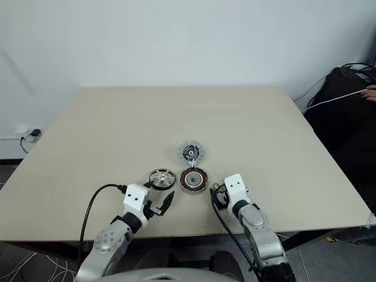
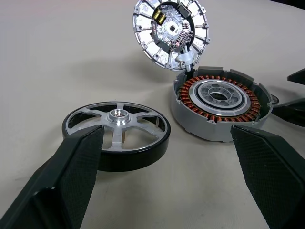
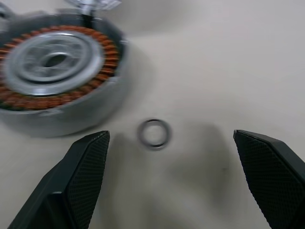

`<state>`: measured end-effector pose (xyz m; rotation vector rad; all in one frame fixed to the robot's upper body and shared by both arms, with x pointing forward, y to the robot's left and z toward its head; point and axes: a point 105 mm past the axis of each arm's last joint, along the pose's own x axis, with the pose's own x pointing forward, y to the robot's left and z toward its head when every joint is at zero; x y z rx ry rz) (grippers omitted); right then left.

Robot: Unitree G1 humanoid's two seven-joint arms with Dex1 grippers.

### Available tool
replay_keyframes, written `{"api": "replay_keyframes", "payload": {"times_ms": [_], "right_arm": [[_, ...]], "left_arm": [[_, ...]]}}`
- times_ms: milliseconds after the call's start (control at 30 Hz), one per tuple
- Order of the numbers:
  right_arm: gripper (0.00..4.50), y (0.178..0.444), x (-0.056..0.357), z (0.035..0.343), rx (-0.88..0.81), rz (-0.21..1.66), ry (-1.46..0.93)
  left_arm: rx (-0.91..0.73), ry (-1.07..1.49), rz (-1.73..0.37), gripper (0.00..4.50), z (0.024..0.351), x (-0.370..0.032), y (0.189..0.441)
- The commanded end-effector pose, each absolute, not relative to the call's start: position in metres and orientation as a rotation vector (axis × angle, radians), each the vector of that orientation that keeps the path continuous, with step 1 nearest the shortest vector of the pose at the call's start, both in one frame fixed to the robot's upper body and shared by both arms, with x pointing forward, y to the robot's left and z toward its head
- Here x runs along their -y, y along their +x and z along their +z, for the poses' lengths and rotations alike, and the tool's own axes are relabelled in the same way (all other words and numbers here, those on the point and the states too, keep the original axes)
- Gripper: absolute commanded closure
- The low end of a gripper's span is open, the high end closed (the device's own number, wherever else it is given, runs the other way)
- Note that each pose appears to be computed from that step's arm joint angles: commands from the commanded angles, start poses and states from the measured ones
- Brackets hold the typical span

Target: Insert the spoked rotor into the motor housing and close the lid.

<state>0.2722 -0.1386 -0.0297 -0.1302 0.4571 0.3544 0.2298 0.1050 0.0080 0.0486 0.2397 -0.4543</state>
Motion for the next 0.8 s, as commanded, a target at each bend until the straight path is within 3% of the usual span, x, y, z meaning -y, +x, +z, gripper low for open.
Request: {"api": "replay_keyframes", "payload": {"times_ms": [33, 233, 433, 533, 733, 800], "right_arm": [[0.04, 0.287, 0.143, -0.025, -0.405, 0.350, -0.153], [0.04, 0.296, 0.139, -0.030, -0.397, 0.372, -0.166], [0.04, 0.288, 0.124, -0.041, -0.426, 0.429, -0.148], [0.64, 0.282, 0.120, -0.046, -0.448, 0.442, -0.130], [2.56, 0.273, 0.113, -0.051, -0.474, 0.467, -0.091], [2.56, 0.271, 0.112, -0.051, -0.478, 0.471, -0.082]], "left_arm": [[-0.189, 0.048, -0.461, 0.00, 0.018, -0.101, 0.234], [-0.188, 0.045, -0.466, 0.00, 0.018, -0.099, 0.235], [-0.188, 0.046, -0.458, 0.00, 0.018, -0.100, 0.235], [-0.189, 0.045, -0.456, 0.00, 0.018, -0.101, 0.234], [-0.192, 0.044, -0.457, 0.00, 0.018, -0.101, 0.234], [-0.192, 0.045, -0.459, 0.00, 0.018, -0.100, 0.234]]}}
